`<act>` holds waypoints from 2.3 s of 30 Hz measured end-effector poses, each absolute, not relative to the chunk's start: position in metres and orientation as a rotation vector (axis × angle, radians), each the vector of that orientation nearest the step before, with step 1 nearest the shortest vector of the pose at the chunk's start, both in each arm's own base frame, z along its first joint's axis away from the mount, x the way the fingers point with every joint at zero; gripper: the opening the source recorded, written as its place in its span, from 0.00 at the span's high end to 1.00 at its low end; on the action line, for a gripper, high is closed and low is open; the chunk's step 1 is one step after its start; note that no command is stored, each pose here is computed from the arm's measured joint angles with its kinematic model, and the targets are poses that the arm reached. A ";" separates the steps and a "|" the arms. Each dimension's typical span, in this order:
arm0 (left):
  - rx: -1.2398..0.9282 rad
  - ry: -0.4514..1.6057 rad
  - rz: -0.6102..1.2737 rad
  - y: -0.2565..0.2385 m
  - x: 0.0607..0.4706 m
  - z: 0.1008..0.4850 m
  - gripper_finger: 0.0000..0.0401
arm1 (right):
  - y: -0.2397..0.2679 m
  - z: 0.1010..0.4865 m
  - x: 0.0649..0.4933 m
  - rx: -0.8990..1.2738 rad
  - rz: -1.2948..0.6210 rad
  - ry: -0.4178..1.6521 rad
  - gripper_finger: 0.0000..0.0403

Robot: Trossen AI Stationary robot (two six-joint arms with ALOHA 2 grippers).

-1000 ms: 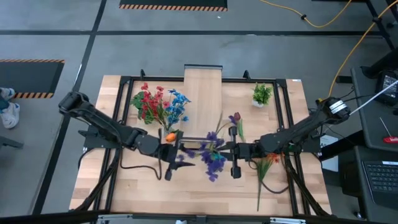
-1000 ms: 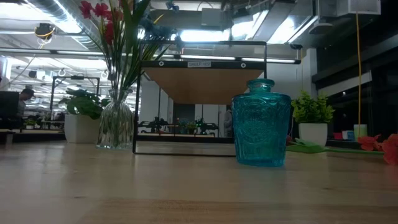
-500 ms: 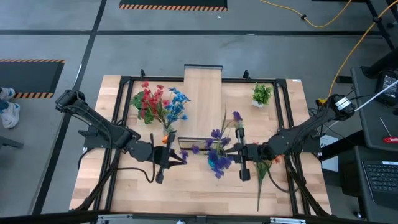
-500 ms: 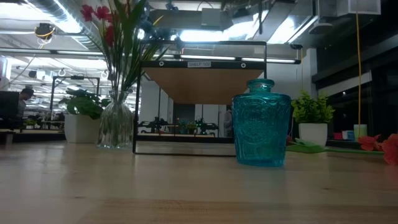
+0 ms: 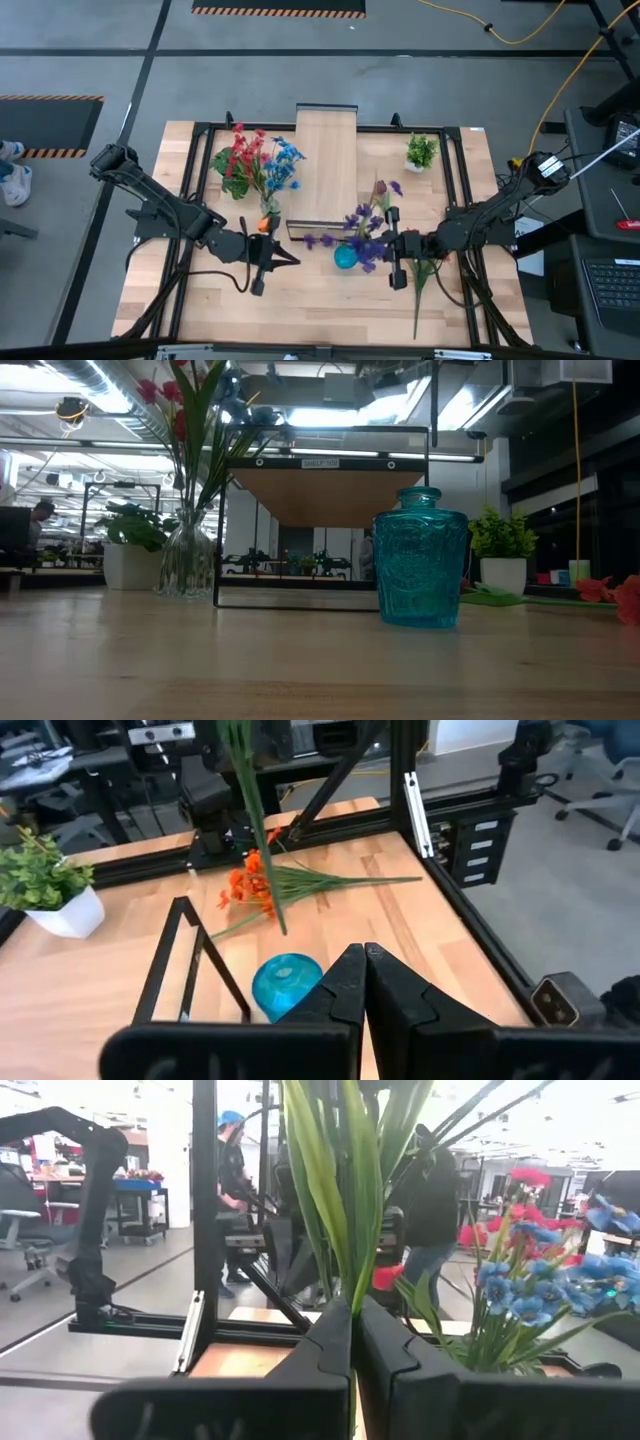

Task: Pick and place flowers into a vace then onto a shelf
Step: Put the purple flowers into the blue vase

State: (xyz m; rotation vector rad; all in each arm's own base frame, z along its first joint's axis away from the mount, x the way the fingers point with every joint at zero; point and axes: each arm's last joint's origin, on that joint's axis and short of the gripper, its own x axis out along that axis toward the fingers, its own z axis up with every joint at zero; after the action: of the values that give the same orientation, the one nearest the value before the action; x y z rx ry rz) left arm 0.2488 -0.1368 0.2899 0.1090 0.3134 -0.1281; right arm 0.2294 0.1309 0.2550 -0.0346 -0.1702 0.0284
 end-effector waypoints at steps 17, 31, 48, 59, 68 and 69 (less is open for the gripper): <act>0.043 0.265 -0.224 -0.169 0.230 0.301 0.99 | 0.131 0.255 0.229 -0.058 0.027 -0.172 1.00; -0.046 0.328 0.058 -0.172 0.206 0.248 0.99 | 0.131 0.253 0.231 -0.056 0.027 -0.173 1.00; -0.059 0.300 0.111 -0.164 0.202 0.225 0.99 | 0.134 0.227 0.248 -0.038 0.005 -0.129 1.00; -0.037 0.304 0.110 -0.163 0.201 0.225 0.99 | 0.134 0.212 0.256 -0.069 -0.006 -0.083 1.00; -0.019 0.305 0.107 -0.163 0.201 0.225 0.99 | 0.136 0.197 0.260 -0.087 -0.003 -0.032 1.00; -0.019 0.305 0.107 -0.163 0.201 0.225 0.99 | 0.136 0.197 0.260 -0.088 -0.003 -0.030 1.00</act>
State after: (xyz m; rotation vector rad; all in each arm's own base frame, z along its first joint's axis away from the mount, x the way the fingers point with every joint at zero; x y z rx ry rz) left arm 0.2014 -0.1634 0.2248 -0.0187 0.3048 0.1073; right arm 0.2605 0.1362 0.1970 -0.0880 -0.0301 -0.0028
